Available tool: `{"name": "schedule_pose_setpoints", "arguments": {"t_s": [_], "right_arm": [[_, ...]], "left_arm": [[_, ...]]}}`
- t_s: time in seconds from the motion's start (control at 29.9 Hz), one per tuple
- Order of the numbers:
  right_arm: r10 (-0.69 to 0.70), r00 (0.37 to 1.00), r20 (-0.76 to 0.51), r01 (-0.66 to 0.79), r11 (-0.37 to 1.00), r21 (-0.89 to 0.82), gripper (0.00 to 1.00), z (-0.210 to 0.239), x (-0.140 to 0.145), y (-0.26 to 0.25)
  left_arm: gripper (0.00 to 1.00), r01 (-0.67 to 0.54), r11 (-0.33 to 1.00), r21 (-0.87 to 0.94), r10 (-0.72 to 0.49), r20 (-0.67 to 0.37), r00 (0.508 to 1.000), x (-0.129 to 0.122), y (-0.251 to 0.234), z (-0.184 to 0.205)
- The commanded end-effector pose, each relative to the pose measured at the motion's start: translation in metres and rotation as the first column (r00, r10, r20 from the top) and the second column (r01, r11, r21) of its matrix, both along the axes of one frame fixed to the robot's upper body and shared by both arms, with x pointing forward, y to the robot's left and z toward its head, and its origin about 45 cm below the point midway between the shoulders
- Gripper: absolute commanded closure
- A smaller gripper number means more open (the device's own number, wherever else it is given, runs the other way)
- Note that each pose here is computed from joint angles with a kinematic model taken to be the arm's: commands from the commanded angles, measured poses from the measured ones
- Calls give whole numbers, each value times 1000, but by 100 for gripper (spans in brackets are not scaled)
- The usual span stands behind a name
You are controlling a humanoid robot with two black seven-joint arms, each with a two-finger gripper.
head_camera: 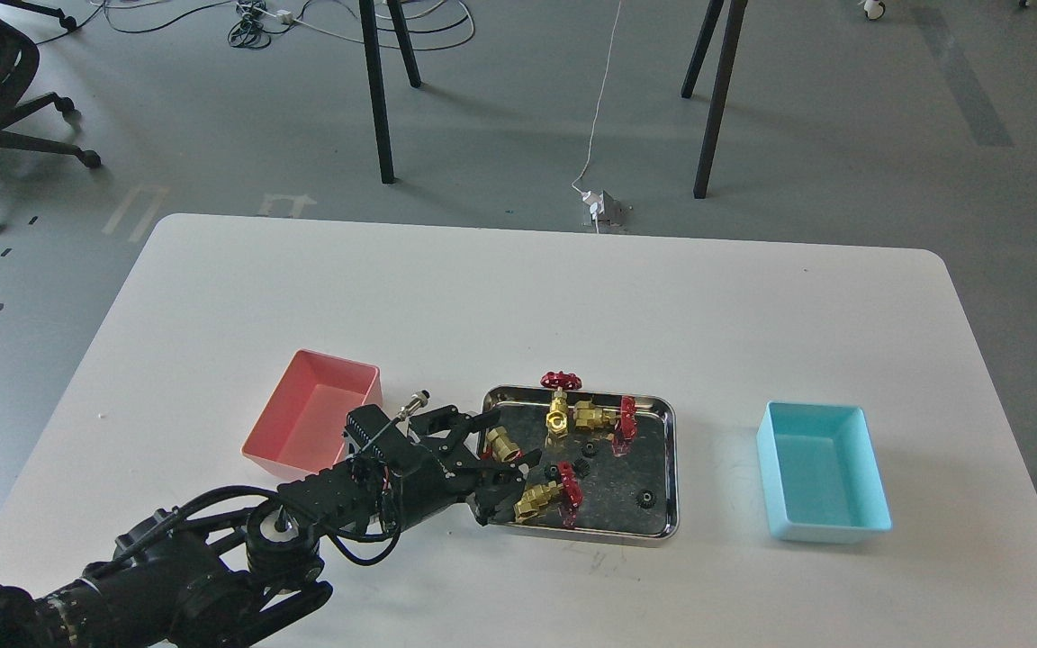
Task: Place valve in pink box and gear in blue box
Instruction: 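Lower the left gripper onto the brass valve nearest the pink box and grasp, then carry the valve to the pink box and release it inside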
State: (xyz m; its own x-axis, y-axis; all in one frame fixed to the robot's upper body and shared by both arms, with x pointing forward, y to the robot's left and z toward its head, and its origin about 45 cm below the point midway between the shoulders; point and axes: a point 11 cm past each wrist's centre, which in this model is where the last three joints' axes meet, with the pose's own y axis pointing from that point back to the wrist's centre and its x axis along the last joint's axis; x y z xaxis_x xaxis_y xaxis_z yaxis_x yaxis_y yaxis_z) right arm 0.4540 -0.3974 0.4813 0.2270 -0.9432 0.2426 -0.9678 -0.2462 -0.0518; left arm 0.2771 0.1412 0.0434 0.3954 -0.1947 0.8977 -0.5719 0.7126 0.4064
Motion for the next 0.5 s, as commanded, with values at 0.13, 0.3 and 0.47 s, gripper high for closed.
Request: {"name": "schedule_pose_setpoints", "arguments": {"t_s": [0.13,0.3,0.47], "right_arm": [[-6,1000,-11,6,1000,-5,1,-5,2,-1],[-13,1000,-21,13,1000,-10,1,-11,2,-4],[-21,999,-25,21,1000,-13,1,-12,2,-7]], "left_arm": [[84,-3,1000,-10,3,0,1000,-1,2,3],[84,-24,998,-59,27,48,998,12,2,29],[84,-102,993,-59,110,151,982,45,52,76]]}}
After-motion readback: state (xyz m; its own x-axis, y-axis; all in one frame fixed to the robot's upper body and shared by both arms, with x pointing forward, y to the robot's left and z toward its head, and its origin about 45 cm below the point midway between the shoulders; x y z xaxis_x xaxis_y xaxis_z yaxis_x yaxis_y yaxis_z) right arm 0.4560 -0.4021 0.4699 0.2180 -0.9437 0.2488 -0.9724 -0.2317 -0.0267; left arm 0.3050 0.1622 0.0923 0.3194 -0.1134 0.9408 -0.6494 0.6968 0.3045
